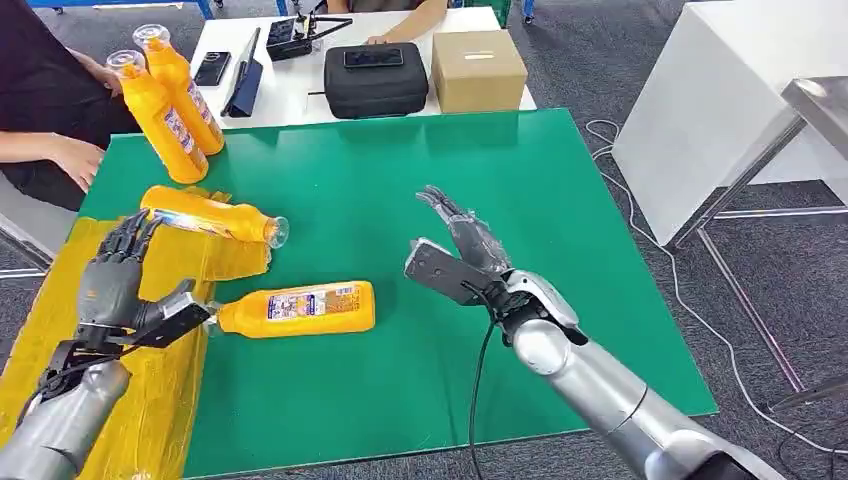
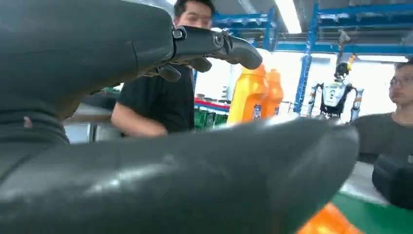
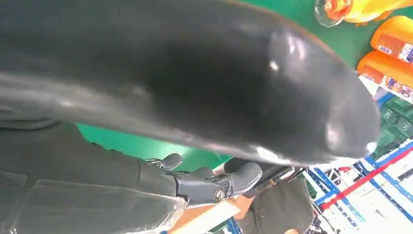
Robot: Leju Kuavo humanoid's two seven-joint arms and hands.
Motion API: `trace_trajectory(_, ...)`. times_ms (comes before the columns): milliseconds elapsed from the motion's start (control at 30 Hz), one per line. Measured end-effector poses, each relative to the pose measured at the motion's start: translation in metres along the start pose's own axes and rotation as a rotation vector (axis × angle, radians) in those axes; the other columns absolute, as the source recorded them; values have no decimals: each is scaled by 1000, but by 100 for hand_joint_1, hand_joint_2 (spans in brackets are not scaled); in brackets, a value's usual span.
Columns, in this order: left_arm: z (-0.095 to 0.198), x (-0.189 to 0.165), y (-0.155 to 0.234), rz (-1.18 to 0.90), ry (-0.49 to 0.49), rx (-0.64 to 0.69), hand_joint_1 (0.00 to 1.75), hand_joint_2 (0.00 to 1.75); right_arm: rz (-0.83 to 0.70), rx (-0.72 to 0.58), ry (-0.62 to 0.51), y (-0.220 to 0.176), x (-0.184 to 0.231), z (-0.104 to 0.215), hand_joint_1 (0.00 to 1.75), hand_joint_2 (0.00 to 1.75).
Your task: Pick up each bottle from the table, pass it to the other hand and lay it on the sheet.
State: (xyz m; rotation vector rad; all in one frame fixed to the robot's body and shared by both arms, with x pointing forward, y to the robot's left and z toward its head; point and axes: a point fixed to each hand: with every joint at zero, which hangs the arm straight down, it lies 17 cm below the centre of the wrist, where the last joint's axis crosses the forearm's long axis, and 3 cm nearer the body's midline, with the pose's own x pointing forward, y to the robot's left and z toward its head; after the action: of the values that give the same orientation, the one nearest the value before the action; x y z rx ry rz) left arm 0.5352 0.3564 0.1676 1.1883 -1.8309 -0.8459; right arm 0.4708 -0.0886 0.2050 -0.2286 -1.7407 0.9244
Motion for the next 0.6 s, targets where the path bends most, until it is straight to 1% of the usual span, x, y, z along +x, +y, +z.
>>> trace_trajectory(33, 0, -5, 6, 66, 39, 33, 0, 0, 7, 6, 0, 1, 0, 0, 0, 175)
trace_trajectory(133, -2, -28, 39, 351, 208, 212, 0, 0, 39, 57, -9, 12, 2, 1, 0, 175)
trace_trajectory(200, -4, -41, 60, 576, 326, 331, 0, 0, 72, 97, -17, 21, 8, -3, 0, 175)
trace_trajectory(233, -6, -43, 66, 670, 364, 364, 0, 0, 88, 114, -16, 25, 10, -5, 0, 175)
trace_trajectory(267, -10, -42, 72, 742, 379, 387, 0, 0, 103, 127, -12, 29, 12, -9, 0, 175)
trace_trajectory(333, -21, -34, 88, 841, 365, 432, 0, 0, 143, 147, 3, 36, 14, -17, 0, 175)
trace_trajectory(433, -39, -14, 113, 878, 288, 477, 0, 0, 189, 171, 15, 47, 24, -34, 0, 175)
trace_trajectory(600, -61, 14, 129, 911, 207, 485, 0, 0, 219, 217, 31, 68, 35, -55, 0, 175)
